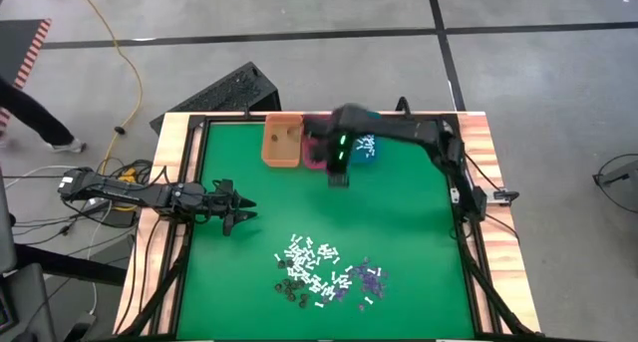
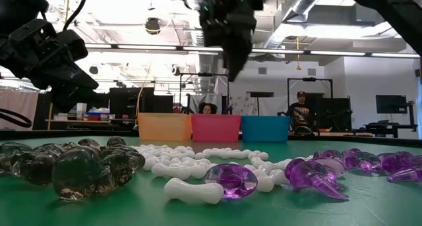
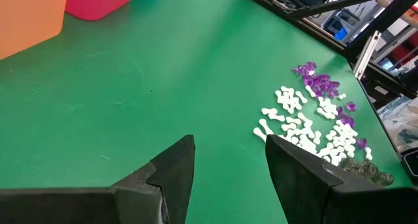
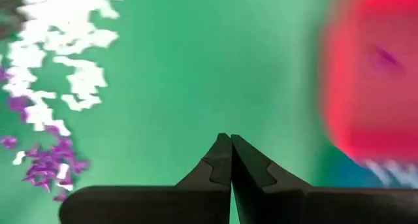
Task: Sort Halloween decoration
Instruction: Put the white bone toy into the blue bin
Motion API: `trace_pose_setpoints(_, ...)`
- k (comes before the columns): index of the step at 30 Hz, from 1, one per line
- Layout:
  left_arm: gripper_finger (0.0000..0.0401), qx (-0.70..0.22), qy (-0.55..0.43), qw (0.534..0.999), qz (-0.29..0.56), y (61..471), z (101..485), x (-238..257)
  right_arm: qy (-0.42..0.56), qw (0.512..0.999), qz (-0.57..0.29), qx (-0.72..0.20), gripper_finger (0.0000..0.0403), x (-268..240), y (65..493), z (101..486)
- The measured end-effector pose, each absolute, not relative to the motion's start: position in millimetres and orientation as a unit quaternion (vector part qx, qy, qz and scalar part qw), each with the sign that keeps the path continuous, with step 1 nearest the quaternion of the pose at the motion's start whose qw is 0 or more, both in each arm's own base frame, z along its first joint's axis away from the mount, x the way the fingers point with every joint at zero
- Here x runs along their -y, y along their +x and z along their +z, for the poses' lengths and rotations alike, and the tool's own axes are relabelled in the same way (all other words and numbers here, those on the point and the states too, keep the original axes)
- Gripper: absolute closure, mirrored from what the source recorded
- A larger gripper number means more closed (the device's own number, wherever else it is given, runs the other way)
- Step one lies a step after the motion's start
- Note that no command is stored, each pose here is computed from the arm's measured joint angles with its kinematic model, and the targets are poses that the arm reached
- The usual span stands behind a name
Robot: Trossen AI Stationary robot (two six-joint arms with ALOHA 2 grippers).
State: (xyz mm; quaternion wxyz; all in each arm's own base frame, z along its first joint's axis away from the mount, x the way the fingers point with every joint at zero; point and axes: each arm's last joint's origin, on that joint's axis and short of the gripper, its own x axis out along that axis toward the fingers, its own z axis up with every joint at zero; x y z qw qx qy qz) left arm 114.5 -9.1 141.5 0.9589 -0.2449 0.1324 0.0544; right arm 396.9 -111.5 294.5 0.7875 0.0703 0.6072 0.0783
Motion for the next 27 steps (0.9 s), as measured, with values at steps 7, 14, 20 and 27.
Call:
trace_pose_setpoints(7,0.0222,-0.132,-0.245,0.959,0.054,114,142,9,-0.041,0.835,0.164,-0.524,0.0352,14,437,278)
trace_pose_setpoints(14,0.0222,-0.133,-0.245,0.959,0.05,114,142,9,-0.133,0.872,0.178,-0.437,0.0315,-28,456,261)
trace_pose_setpoints(20,0.0222,-0.133,-0.244,0.959,0.051,114,142,9,-0.148,0.893,0.186,-0.383,0.0281,-33,463,240)
trace_pose_setpoints(27,0.0222,-0.132,-0.243,0.959,0.054,114,142,9,-0.177,0.889,0.213,-0.365,0.0268,-39,460,216)
